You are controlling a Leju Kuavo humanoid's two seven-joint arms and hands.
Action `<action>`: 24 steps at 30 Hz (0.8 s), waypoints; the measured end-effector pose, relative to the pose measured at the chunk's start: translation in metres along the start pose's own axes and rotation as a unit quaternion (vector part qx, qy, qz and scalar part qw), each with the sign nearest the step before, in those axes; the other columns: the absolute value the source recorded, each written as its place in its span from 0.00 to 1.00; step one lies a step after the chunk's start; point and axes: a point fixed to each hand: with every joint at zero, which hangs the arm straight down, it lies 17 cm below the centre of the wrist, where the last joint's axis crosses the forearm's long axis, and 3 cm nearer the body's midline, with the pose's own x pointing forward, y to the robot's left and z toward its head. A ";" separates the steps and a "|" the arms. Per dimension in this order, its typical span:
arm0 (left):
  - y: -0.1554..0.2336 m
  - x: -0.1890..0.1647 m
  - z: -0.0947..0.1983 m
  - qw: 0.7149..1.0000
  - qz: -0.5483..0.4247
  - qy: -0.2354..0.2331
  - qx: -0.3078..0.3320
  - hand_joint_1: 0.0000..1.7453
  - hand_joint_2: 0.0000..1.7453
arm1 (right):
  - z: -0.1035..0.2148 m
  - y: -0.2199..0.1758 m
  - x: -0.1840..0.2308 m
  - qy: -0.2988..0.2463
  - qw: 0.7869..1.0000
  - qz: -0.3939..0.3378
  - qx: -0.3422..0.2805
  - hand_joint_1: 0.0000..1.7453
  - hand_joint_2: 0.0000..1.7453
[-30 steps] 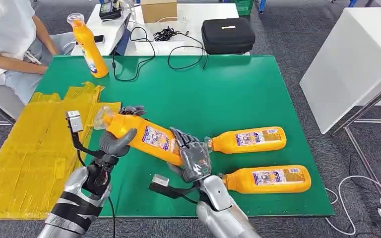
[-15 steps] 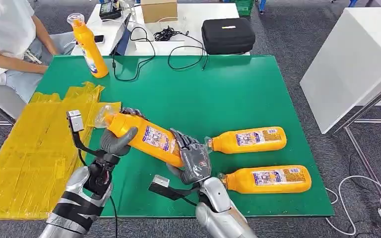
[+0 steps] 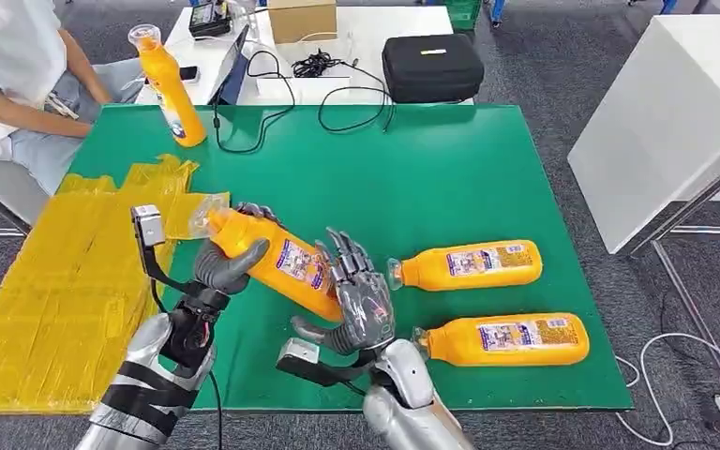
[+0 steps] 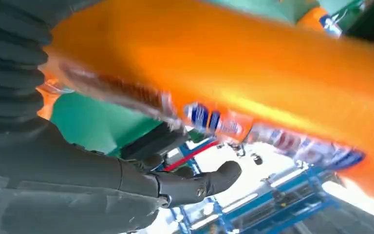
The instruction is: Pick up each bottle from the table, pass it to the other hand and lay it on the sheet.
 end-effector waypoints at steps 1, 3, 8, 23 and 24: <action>0.000 0.000 0.000 1.000 0.000 0.000 0.000 1.00 1.00 | 0.000 -0.001 0.001 -0.001 1.000 -0.001 -0.002 0.00 0.00; 0.000 0.001 0.000 1.000 -0.001 -0.001 0.002 1.00 1.00 | -0.001 -0.005 0.002 0.000 1.000 -0.010 -0.009 0.00 0.00; 0.007 0.004 0.003 1.000 -0.014 -0.010 0.019 1.00 1.00 | -0.005 -0.039 -0.001 0.029 0.994 -0.082 -0.070 0.00 0.00; 0.059 0.062 0.019 0.975 -0.159 -0.095 0.124 1.00 1.00 | 0.015 -0.169 0.012 -0.011 0.967 -0.135 -0.216 0.00 1.00; 0.063 0.069 0.020 0.965 -0.195 -0.107 0.139 1.00 1.00 | 0.019 -0.174 0.014 -0.014 0.966 -0.135 -0.222 0.00 1.00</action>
